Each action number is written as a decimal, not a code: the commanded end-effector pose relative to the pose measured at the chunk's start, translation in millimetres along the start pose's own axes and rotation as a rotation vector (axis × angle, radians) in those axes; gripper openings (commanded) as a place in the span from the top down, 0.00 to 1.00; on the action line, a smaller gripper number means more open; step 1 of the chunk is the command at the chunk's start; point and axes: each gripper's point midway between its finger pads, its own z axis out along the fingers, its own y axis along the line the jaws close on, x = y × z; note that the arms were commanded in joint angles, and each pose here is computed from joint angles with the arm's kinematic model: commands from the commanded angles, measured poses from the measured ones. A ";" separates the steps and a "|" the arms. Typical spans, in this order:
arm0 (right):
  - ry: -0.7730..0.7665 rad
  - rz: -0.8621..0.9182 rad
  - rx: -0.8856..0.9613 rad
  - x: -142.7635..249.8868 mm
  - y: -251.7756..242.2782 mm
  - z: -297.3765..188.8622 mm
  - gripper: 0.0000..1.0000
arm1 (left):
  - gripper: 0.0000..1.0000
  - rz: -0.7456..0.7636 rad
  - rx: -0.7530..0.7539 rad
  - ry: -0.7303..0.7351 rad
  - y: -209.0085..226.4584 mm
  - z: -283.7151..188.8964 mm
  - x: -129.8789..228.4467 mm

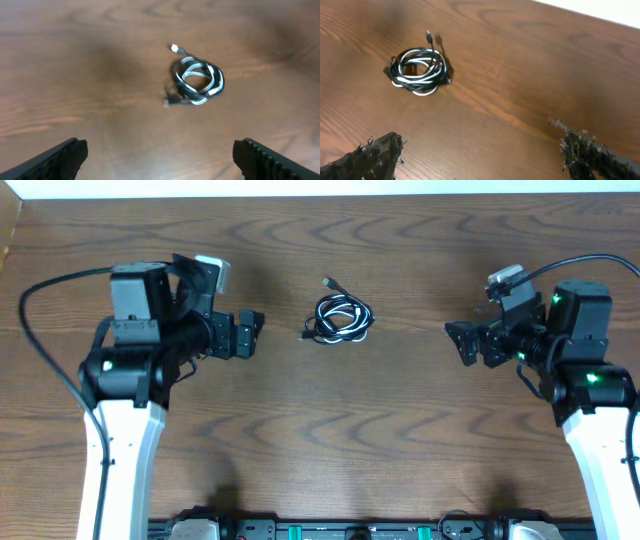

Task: Untangle cables
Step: 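Raise both arms and move grippers toward the cable bundle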

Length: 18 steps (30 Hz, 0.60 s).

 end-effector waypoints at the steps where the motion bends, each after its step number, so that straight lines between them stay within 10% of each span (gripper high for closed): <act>1: -0.034 -0.022 -0.011 -13.2 0.9 -6.3 0.01 | 0.02 -0.015 0.066 0.036 -9.0 6.0 3.2; 18: -0.030 0.240 -0.107 -13.5 16.7 -6.9 0.04 | 0.02 -0.148 0.063 0.049 -2.3 21.9 0.0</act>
